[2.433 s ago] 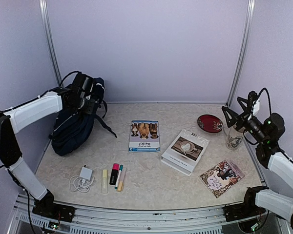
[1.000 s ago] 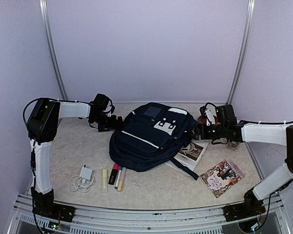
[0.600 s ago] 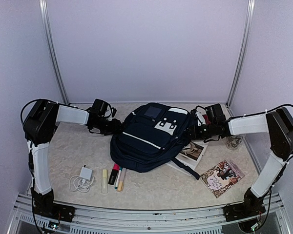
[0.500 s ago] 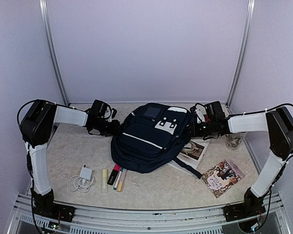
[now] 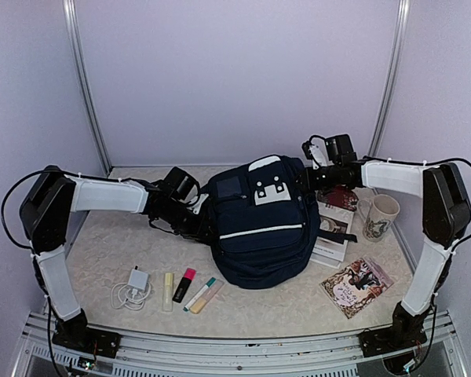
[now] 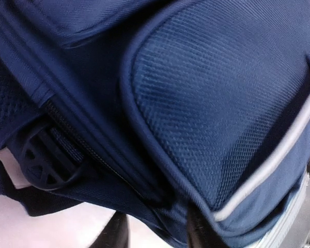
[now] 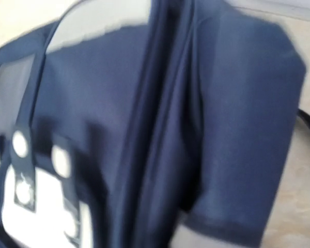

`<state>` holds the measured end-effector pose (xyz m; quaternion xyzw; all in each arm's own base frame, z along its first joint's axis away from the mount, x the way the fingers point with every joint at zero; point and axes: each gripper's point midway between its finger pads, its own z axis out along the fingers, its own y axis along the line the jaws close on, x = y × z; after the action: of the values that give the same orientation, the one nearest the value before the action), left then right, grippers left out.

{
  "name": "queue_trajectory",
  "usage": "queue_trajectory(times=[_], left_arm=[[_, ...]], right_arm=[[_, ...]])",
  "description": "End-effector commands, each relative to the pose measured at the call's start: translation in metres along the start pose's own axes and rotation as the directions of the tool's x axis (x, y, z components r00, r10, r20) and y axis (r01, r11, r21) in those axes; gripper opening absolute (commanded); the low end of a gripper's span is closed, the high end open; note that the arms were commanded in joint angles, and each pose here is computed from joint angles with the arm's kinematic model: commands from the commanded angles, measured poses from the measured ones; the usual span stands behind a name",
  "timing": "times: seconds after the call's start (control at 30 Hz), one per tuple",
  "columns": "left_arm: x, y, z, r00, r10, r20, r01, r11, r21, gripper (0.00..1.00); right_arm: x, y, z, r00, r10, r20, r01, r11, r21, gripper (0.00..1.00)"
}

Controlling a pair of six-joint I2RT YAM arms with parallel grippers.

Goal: Pack the student bag
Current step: Adjust the student bag at the center of the board.

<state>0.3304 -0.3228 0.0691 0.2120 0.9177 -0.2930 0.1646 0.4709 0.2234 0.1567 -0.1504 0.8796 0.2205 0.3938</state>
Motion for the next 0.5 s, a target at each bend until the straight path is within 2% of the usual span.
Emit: queue_trajectory(times=[0.0, 0.07, 0.2, 0.33, 0.47], left_arm=[[-0.018, -0.039, -0.032, 0.992, 0.102, 0.072, -0.106, 0.992, 0.063, 0.5], [-0.021, -0.03, -0.038, 0.99, 0.114, 0.078, -0.114, 0.993, -0.002, 0.64], [-0.041, -0.032, -0.05, 0.983, 0.149, 0.109, -0.144, 0.988, -0.056, 0.74], [-0.068, -0.04, -0.055, 0.97, 0.184, 0.158, -0.175, 0.982, -0.073, 0.78], [-0.091, -0.034, -0.048, 0.967, 0.171, 0.187, -0.157, 0.984, -0.085, 0.82]], right_arm=[[-0.019, -0.008, -0.031, 0.997, -0.071, 0.01, 0.07, 0.994, 0.085, 0.51], [-0.02, -0.02, -0.043, 0.997, -0.076, -0.001, 0.075, 0.987, 0.143, 0.58], [-0.012, -0.033, -0.06, 0.996, -0.08, -0.043, 0.088, 0.968, 0.236, 0.61], [0.002, -0.041, -0.076, 0.996, -0.05, -0.076, 0.071, 0.95, 0.305, 0.44], [0.016, -0.026, -0.086, 0.996, -0.038, -0.08, 0.058, 0.962, 0.267, 0.33]])
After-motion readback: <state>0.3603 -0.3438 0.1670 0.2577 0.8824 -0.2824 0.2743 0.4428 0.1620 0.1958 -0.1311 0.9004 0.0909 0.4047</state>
